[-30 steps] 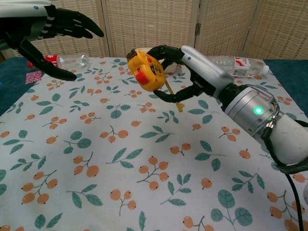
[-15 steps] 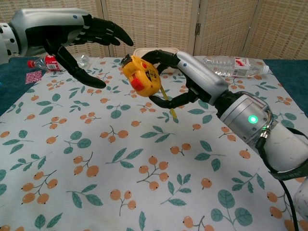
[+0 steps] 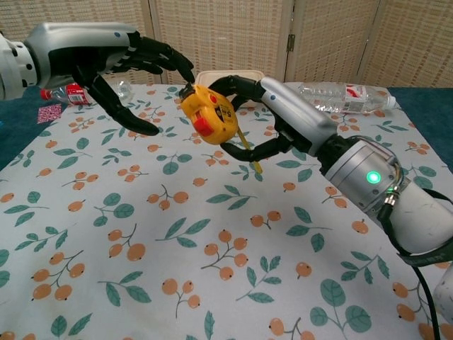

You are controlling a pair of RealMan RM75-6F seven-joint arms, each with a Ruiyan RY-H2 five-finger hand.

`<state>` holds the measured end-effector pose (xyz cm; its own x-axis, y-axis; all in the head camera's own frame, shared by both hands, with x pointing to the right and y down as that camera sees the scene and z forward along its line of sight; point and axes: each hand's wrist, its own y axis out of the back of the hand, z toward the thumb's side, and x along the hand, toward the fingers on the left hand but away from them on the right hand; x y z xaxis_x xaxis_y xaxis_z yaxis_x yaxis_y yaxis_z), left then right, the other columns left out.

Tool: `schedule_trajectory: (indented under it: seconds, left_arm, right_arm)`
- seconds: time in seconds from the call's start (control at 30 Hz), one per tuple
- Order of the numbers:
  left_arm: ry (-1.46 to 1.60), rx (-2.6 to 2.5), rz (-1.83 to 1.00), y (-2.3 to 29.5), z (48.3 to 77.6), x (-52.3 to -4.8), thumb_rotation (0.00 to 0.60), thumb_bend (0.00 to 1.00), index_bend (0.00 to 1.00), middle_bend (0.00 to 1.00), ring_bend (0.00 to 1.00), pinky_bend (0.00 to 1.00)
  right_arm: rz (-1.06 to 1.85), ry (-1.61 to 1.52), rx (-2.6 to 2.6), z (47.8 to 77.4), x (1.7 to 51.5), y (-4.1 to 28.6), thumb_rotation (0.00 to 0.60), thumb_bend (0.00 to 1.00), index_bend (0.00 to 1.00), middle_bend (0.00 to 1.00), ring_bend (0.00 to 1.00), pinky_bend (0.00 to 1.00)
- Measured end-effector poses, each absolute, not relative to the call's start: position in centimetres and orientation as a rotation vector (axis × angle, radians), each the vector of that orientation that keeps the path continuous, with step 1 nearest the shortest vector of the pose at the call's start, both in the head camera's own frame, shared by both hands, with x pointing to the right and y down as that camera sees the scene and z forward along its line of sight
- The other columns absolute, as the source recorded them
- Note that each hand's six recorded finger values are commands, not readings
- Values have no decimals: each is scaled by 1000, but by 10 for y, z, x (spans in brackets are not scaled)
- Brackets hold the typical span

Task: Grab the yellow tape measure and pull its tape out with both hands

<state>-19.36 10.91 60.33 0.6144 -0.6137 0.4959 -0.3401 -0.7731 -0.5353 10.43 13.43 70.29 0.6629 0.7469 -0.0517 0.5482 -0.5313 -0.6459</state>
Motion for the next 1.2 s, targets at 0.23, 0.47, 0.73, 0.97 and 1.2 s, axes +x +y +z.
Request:
schedule_trajectory:
  seconds: [0.23,0.47,0.73,0.97,1.2]
  left_arm:
    - [742,-2456,-972,110,605,-191,600,191,338,109,70,0]
    - [734,-2454,-979,110,607,-189,600,190,380,109,71,0]
    - [760,-2432,-985,107,610,-190,600,191,453,108,88,0]
    - [783,-2396,-1004,103,612,-195,600,191,506,131,108,0]
    - [808,-2383,-1020,101,616,-199,600,192,555,157,128,0]
  right_arm:
    - [434,-990,-2271,704,105,134,600,387,581,484,341,126]
    - [442,-987,-2263,705,106,133,600,387,580,484,341,125]
    - [456,-988,-2258,708,109,132,600,387,580,484,339,119]
    - [469,-993,-2251,710,112,129,600,387,580,484,338,118]
    - [479,-993,-2243,712,114,126,600,387,581,484,337,116]
